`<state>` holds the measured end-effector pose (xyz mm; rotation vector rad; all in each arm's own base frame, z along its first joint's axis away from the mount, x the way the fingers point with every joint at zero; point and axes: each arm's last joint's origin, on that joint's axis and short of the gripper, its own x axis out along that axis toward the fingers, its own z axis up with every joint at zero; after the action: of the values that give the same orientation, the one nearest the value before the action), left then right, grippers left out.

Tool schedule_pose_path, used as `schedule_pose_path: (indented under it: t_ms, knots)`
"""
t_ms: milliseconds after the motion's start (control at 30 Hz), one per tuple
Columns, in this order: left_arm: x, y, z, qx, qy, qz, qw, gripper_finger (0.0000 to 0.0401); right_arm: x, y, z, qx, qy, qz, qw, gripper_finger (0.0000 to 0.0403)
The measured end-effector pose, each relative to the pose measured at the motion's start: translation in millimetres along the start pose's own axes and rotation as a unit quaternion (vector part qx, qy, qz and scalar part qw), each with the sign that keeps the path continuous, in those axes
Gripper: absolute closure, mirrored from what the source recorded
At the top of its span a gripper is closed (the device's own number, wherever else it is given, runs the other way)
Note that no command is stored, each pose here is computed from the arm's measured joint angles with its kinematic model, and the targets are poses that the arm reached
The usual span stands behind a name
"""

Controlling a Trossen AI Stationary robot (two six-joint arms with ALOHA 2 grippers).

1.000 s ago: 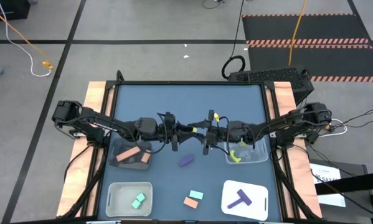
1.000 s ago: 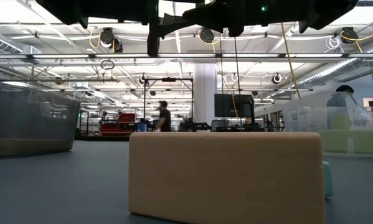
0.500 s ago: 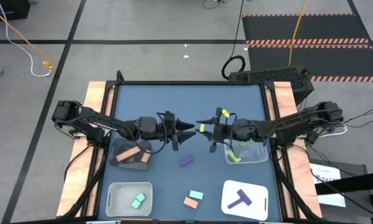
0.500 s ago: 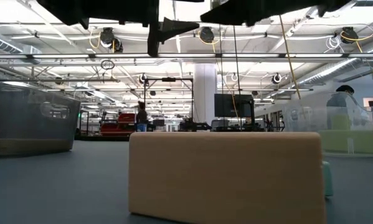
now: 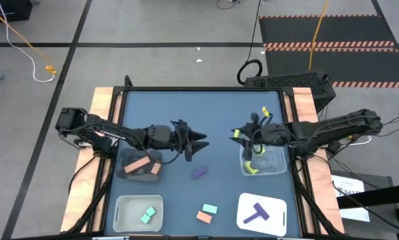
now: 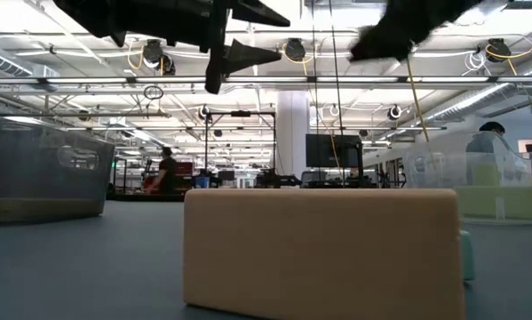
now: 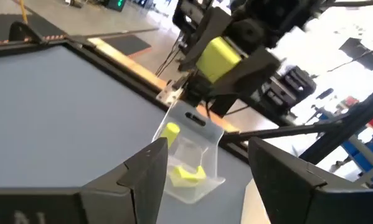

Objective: Sort & place blocks by color
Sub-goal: Put the green block into the transparent bin, then put the violet block into the white bin

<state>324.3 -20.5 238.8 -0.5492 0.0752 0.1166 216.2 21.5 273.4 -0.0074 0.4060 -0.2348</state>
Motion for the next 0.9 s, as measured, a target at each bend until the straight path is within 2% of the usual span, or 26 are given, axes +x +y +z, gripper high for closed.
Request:
schedule_pose_path:
  t_ms: [100, 200, 367, 467, 533, 667, 900]
  knots:
    - [0, 1, -2, 0.002, 0.01, 0.007, 1.0, 0.0186, -11, -5, -17, 0.083, 0.089, -0.013, 0.992, 0.0281]
    - [0, 3, -4, 0.005, 0.023, 0.014, 1.0, 0.0192, -19, -8, -33, 0.152, 0.175, -0.02, 0.972, 0.0284]
    - [-2, 10, -15, 0.017, 0.08, 0.051, 0.995, 0.0193, -30, -3, -53, 0.197, 0.279, -0.04, 0.939, 0.029]
    - [-4, 15, -22, 0.022, 0.116, 0.074, 0.99, 0.0193, -36, 3, -60, 0.223, 0.335, -0.019, 0.915, 0.0287]
    - [-5, 17, -26, 0.014, 0.134, 0.087, 0.987, 0.0194, -38, 9, -62, 0.239, 0.355, -0.002, 0.904, 0.0277]
    - [-8, 18, -34, 0.016, 0.168, 0.104, 0.98, 0.0198, -39, 17, -68, 0.243, 0.366, 0.008, 0.898, 0.0262]
    - [-16, 9, -50, 0.093, 0.229, 0.093, 0.965, 0.0196, -39, 21, -85, 0.231, 0.386, 0.018, 0.893, 0.0235]
